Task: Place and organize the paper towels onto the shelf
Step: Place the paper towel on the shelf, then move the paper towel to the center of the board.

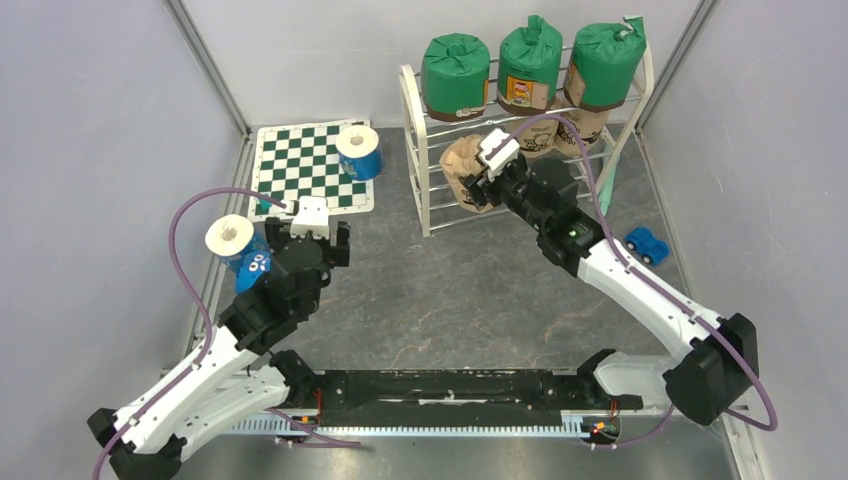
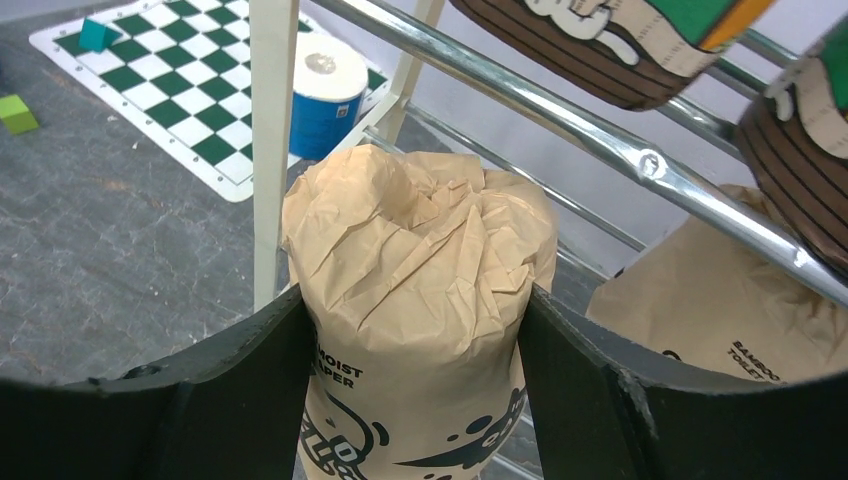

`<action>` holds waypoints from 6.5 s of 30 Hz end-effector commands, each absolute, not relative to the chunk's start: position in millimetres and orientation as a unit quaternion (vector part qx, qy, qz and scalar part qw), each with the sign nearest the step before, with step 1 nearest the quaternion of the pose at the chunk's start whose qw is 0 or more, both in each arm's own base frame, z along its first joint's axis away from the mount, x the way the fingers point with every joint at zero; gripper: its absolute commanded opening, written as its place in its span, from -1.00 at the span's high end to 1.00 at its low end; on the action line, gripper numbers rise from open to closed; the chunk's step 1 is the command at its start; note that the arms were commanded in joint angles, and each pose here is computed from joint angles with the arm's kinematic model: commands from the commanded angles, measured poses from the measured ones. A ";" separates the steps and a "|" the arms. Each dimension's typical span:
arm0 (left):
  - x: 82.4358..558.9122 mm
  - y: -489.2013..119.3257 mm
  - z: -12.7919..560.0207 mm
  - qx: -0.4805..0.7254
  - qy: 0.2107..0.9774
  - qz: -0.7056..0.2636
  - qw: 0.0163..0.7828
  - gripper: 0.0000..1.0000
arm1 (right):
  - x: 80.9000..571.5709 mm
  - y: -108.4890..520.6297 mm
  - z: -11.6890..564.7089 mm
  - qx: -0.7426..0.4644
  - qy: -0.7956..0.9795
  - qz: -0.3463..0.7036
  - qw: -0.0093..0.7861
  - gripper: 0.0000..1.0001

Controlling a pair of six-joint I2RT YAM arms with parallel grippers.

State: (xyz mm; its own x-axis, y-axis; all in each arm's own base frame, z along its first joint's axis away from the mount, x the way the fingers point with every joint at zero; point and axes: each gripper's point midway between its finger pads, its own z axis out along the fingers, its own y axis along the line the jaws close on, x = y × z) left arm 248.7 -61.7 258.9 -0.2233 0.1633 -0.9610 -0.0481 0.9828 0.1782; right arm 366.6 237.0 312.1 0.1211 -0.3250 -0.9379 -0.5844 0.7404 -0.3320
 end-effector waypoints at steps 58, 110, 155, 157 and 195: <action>259.7 -59.7 260.4 0.014 0.772 0.046 0.634 -0.99 | 426.5 246.0 372.4 -0.204 0.443 0.124 0.864 0.17; 262.5 -58.3 257.5 0.008 0.774 0.037 0.632 -0.99 | 435.5 240.6 325.4 -0.187 0.442 0.120 0.869 -0.07; 264.2 -59.9 256.0 0.009 0.777 0.027 0.629 -0.99 | 383.0 211.8 330.0 -0.154 0.439 0.158 0.871 -0.95; 264.4 -59.5 256.1 0.008 0.777 0.027 0.629 -0.99 | 369.7 212.2 326.4 -0.166 0.437 0.173 0.867 -0.95; 281.1 -27.7 217.4 -0.083 0.835 0.064 0.539 -0.99 | 249.0 125.8 168.7 -0.086 0.672 0.187 0.712 -0.96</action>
